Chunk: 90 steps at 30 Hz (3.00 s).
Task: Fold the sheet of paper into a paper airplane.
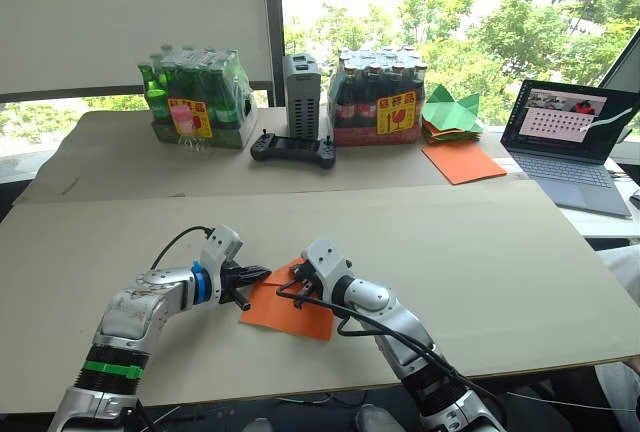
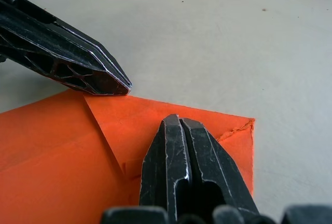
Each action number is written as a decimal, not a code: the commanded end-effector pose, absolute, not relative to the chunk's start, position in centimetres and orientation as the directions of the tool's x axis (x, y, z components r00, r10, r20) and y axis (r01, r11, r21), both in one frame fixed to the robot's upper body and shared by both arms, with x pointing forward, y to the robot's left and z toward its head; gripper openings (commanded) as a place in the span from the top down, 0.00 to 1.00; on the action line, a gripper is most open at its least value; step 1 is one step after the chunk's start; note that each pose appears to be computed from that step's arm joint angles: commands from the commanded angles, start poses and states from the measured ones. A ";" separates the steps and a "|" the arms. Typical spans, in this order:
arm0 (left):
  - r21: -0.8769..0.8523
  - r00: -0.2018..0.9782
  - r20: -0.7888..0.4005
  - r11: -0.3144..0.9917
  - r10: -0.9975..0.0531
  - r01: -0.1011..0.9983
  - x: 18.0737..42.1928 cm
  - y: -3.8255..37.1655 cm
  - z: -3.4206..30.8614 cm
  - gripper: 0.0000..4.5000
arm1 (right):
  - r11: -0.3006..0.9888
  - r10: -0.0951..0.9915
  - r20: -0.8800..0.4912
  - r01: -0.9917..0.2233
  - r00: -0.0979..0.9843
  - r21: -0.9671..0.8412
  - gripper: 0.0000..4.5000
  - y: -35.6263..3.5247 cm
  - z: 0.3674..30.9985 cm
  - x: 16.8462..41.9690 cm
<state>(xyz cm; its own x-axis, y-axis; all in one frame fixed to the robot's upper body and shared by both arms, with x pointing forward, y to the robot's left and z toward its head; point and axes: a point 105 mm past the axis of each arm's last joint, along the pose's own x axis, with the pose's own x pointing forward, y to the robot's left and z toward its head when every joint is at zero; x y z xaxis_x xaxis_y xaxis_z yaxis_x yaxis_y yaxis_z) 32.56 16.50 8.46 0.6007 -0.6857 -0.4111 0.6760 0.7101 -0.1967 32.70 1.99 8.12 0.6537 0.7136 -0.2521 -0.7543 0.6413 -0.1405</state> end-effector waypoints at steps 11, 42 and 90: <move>-0.275 0.626 -0.292 0.691 -0.723 0.669 33.0 15.5 11.5 0.99 | 0.630 0.711 -0.296 -0.765 0.638 -0.136 1.00 2.0 7.1 32.4; -0.196 0.586 -0.441 0.710 -0.680 0.676 31.5 17.0 7.9 0.99 | 0.623 0.717 -0.293 -0.770 0.633 -0.138 1.00 2.2 7.2 32.6; -0.189 0.507 -0.472 0.645 -0.721 0.741 31.5 14.7 6.2 0.99 | 0.378 0.811 -0.335 -0.867 0.479 -0.324 1.00 -7.8 10.1 28.9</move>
<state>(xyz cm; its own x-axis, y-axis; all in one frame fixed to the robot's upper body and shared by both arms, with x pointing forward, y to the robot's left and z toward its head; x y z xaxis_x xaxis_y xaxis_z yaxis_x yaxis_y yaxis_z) 31.87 14.22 7.99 0.5193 -0.7509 -0.4079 0.7630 0.6224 -0.1744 29.06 -8.24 8.89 0.4914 0.7881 -0.3708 -0.8683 0.4099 -0.2795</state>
